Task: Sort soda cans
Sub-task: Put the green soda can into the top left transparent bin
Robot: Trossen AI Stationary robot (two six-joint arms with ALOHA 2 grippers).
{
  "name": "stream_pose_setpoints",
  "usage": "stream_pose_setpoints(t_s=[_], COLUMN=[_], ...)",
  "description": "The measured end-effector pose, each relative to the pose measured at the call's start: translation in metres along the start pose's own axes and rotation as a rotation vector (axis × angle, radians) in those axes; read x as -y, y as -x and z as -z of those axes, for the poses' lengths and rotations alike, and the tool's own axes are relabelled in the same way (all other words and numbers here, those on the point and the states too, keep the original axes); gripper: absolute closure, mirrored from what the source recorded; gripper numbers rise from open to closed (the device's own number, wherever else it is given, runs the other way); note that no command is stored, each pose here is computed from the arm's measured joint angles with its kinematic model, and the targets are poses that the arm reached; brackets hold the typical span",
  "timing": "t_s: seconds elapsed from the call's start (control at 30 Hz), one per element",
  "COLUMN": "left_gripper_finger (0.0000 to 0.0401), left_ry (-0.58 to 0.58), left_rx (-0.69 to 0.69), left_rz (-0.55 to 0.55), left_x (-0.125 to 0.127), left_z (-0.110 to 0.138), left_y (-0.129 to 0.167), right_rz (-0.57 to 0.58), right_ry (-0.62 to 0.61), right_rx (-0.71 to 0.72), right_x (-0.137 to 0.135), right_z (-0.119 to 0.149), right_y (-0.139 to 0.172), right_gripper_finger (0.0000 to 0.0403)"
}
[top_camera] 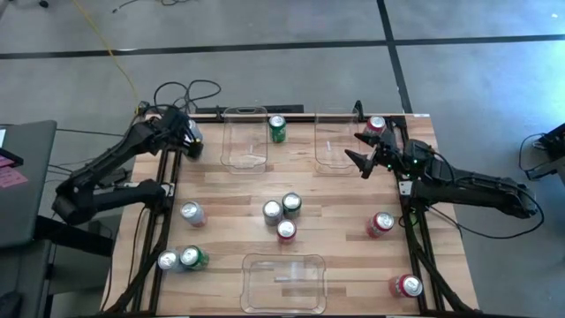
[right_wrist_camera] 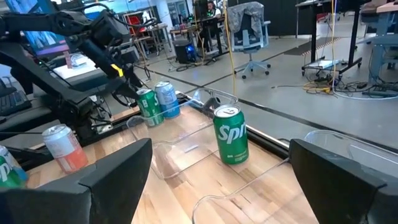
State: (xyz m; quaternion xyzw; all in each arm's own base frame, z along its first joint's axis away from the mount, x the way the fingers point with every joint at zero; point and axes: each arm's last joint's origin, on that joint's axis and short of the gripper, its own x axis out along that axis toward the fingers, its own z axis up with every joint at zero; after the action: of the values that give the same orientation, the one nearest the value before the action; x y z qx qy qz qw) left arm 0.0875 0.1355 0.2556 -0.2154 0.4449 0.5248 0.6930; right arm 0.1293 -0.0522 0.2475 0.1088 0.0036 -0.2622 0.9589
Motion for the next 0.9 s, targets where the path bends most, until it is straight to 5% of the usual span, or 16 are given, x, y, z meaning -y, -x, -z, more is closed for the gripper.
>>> stream_pose_setpoints(t_s=[0.57,0.9], left_gripper_finger=[0.0021,0.0028], left_ry=[0.117,0.139], left_rx=[0.008,-0.039], left_rz=[0.001,-0.096], left_x=[0.001,0.009], left_z=[-0.005,-0.007], left_y=[-0.007,-0.021], right_rz=[-0.018,-0.053], right_ry=[-0.022,-0.042], right_rx=[0.004,-0.004], right_x=[-0.002,-0.007], right_z=[0.000,0.001], right_y=[0.000,0.001], right_gripper_finger=[0.0007,0.0007])
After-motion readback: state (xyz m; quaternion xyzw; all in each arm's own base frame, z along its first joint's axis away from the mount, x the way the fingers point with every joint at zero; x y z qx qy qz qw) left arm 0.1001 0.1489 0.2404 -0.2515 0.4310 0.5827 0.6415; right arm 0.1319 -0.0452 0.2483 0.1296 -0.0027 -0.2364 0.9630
